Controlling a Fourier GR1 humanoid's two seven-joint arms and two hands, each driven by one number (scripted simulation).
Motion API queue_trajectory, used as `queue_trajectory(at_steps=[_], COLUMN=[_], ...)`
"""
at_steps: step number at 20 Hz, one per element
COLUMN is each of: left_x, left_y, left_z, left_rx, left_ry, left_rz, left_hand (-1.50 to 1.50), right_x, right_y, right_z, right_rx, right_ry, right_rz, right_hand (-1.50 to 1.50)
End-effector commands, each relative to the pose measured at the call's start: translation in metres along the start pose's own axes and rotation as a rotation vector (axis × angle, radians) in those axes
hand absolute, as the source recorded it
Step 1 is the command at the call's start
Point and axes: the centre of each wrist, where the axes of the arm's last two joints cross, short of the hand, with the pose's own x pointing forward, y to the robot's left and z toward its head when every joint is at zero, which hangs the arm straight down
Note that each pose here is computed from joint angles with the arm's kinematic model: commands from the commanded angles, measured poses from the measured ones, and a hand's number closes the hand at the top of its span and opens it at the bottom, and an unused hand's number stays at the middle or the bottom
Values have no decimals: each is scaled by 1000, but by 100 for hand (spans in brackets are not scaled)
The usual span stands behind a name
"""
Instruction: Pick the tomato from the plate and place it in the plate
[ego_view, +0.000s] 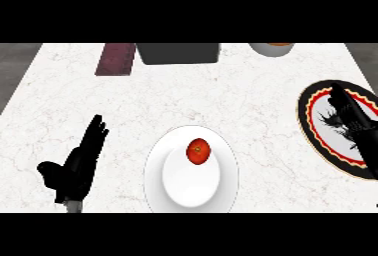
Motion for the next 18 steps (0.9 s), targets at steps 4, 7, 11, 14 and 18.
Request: queue_trajectory(at_steps=[4,7,11,14,18], left_x=[60,79,94,96,100], left_y=[-17,-35,-47,-51,-41], left_z=[-26,-29,-34,-38,-45], left_rx=[-232,-376,-491,-493,-453], left_ry=[-292,-388,-431,-433,-415], left_rz=[-159,-194,-231,-232,-241], left_hand=[0,0,0,0,0], right_x=[-50,-26,3,39,67], right_y=[81,85,113,129,182], right_z=[-4,-25,-60,-92,-123], right_rx=[487,741,998,1086,1223], right_ry=[447,393,323,220,193], right_rz=[-144,165,369,561,655], right_hand=[-150,-150,-150,-150,-150])
